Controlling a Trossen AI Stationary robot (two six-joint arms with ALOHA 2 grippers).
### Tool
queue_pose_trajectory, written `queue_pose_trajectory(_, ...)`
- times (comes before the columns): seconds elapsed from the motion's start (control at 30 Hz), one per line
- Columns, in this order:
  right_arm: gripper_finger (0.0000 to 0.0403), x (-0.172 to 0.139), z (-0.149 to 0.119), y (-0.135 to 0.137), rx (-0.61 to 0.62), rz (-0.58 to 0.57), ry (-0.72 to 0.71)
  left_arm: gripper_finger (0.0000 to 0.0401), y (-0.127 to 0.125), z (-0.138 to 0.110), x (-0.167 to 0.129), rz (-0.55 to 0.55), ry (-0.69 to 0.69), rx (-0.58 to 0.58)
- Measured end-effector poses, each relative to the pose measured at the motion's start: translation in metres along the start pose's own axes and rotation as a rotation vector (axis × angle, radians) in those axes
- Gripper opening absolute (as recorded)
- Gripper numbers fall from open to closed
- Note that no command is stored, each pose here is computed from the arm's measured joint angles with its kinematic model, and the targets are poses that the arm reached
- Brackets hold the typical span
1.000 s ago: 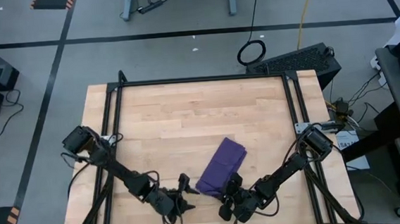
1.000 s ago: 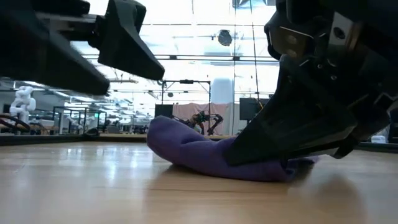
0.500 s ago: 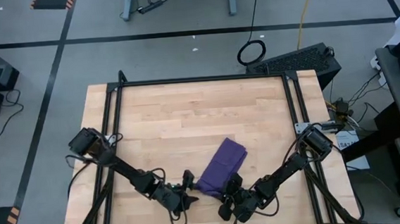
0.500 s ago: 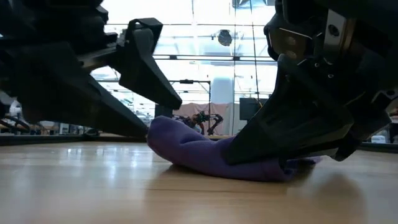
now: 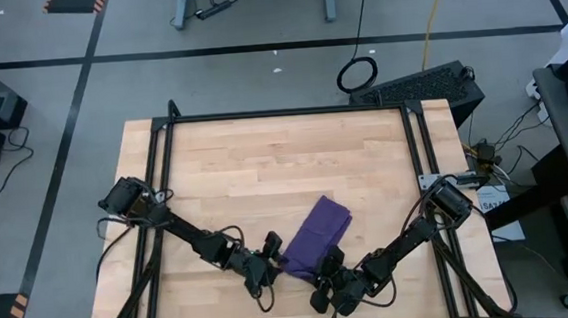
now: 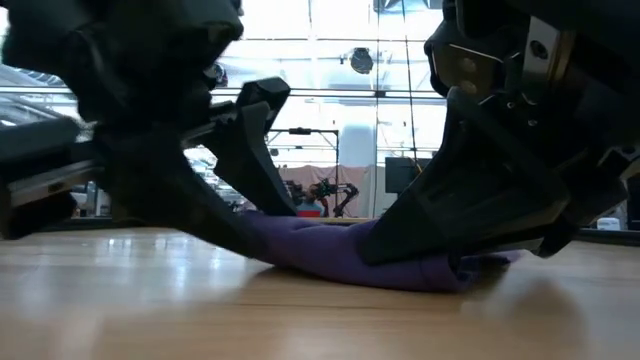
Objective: Roll towel into tight, uniform cylinder
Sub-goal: Roll the purple towel on the table
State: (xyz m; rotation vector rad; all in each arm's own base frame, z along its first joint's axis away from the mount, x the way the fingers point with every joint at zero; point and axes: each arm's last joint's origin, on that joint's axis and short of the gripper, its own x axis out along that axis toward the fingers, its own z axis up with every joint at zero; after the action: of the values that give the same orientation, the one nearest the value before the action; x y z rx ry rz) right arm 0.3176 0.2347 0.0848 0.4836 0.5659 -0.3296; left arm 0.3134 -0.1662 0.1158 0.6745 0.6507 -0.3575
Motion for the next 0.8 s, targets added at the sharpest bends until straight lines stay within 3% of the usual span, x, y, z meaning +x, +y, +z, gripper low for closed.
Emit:
queue_pose_trajectory(0.1,0.0050,0.000,0.000,0.000,-0.035,0.005,-0.003,0.0136,0.005,-0.003,0.002,-0.013,0.000,-0.048)
queue_pose_trajectory(0.3,0.0057,0.000,0.001,0.002,-0.117,0.024,-0.010,0.0018,0.009,-0.007,0.003,-0.083,0.008,-0.137)
queue_pose_trajectory(0.6,0.0146,-0.014,0.012,0.010,-0.445,0.066,-0.022,0.0014,0.011,-0.019,-0.018,-0.132,0.237,-0.340)
queue_pose_trajectory(0.8,0.0199,-0.009,0.024,0.007,-0.532,0.007,-0.094,0.0011,0.004,-0.023,-0.043,-0.072,0.393,-0.542)
